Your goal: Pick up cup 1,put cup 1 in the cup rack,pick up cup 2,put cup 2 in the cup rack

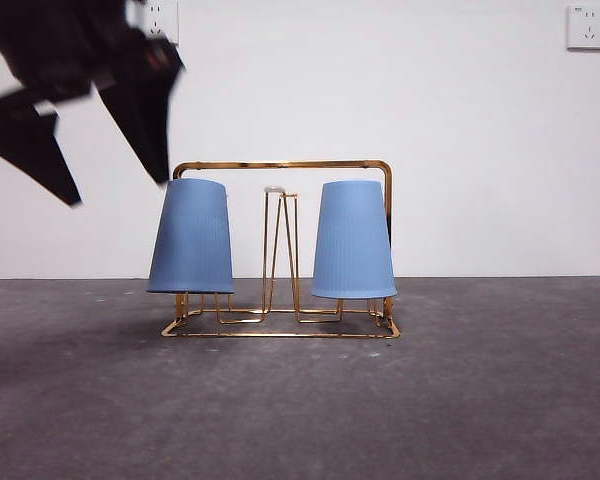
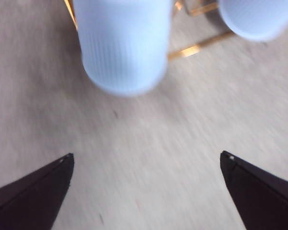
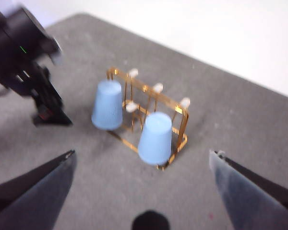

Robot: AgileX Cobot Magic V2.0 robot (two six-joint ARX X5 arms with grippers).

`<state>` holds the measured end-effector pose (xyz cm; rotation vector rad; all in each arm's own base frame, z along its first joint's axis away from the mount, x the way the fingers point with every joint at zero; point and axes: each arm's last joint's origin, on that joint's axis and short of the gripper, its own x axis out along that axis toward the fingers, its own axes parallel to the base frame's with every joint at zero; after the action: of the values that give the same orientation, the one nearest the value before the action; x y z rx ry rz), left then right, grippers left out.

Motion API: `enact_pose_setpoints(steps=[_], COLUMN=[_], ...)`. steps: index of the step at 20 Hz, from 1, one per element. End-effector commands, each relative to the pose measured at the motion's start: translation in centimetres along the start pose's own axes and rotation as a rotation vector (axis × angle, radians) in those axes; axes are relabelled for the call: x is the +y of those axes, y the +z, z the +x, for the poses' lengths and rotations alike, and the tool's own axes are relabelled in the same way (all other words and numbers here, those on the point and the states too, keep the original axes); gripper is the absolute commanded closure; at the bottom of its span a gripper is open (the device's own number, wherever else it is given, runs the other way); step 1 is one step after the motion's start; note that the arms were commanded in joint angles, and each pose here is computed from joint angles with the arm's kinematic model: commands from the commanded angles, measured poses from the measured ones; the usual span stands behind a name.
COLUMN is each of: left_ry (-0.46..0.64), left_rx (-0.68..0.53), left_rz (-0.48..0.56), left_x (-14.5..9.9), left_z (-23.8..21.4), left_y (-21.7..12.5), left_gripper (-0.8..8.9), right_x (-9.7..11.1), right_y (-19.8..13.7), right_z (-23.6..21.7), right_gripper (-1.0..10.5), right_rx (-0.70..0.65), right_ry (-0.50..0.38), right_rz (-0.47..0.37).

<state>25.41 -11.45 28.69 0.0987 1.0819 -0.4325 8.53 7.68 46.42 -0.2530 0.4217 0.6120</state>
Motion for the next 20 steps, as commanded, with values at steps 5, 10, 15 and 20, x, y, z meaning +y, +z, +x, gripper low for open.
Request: enact_pose_setpoints(steps=[5,10,15,20], left_ry=[-0.173,-0.236,-0.258,-0.323], left_rx=[-0.109,-0.211,-0.275,-0.344], left_rz=[0.008,0.02,0.038,0.066], left_x=[-1.0,-1.5,-1.7,-2.0], left_z=[-5.9,-10.2,-13.9,-16.4], left_y=[-2.0,-4.3,-7.5,-9.9], left_gripper=[2.52,2.52,2.52,3.18], right_x=[0.2,0.4,0.7,0.9], right_y=[-0.7,-1.2,-1.7,-2.0], right_z=[1.3,2.3,2.8,2.9], right_gripper=[4.7,4.7,4.8,4.8], right_rx=[0.138,0.242,0.326,0.373], right_ry=[0.004,0.022,0.091,0.143], right_rz=[-0.015,-0.029,-0.03,-0.006])
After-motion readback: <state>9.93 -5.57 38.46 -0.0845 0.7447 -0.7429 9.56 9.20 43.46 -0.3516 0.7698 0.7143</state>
